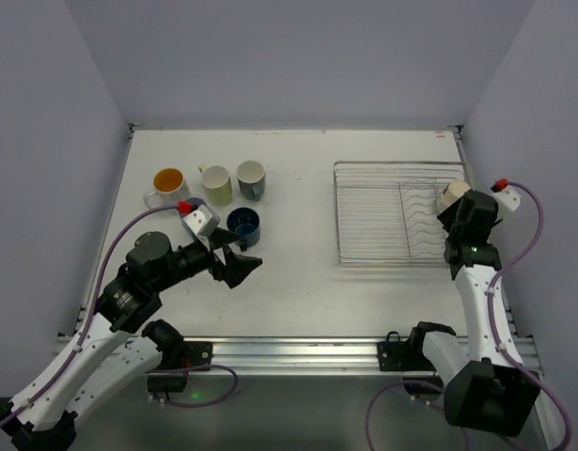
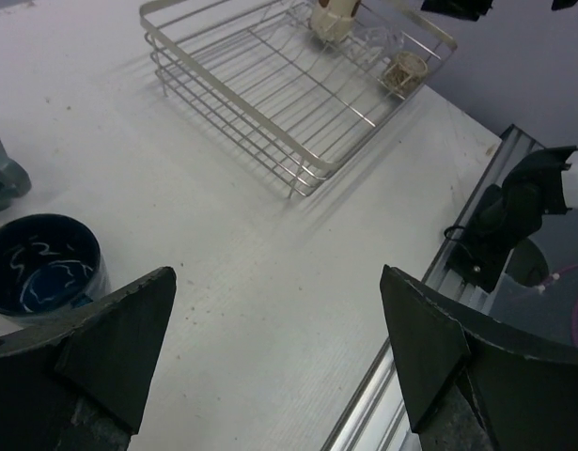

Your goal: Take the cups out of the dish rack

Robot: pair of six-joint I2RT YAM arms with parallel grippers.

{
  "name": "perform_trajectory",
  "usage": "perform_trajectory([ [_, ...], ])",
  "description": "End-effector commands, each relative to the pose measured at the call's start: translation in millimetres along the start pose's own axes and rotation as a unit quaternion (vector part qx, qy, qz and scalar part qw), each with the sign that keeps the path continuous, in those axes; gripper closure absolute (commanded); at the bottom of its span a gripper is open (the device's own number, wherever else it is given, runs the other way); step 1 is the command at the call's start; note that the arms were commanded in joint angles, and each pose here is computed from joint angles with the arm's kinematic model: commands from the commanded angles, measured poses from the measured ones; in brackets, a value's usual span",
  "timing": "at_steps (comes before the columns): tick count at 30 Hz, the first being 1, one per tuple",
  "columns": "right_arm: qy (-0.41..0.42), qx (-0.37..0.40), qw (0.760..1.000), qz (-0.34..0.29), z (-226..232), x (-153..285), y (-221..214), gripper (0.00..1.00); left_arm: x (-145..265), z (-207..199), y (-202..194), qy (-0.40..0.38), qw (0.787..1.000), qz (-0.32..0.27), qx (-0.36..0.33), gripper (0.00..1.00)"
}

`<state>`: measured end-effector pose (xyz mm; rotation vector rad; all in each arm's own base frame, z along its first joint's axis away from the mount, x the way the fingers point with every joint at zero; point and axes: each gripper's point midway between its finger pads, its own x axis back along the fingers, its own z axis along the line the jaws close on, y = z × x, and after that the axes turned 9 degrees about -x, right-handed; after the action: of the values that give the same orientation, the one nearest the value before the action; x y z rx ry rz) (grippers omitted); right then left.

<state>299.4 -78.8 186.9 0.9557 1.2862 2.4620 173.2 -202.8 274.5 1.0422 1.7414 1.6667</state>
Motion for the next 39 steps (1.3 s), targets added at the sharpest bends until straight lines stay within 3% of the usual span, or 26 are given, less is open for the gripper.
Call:
perform_trajectory([
  [1, -0.019, -0.051, 0.998, -0.034, -12, -16, 31, 0.5, -3, -15, -11, -0.037, 0.999, -0.001, -0.016, 0.06],
  [7, -0.029, -0.069, 0.997, -0.023, -33, -33, 35, 0.49, 3, -35, -10, -0.05, 0.998, -0.003, -0.042, 0.06],
  [19, -0.091, -0.061, 0.994, 0.001, -56, -62, 23, 0.31, 12, -26, -11, 0.003, 0.999, -0.003, -0.045, 0.04],
  [39, -0.127, -0.018, 0.991, 0.05, -67, -102, 3, 0.26, 12, -25, -13, 0.013, 0.999, 0.0, -0.045, 0.02],
])
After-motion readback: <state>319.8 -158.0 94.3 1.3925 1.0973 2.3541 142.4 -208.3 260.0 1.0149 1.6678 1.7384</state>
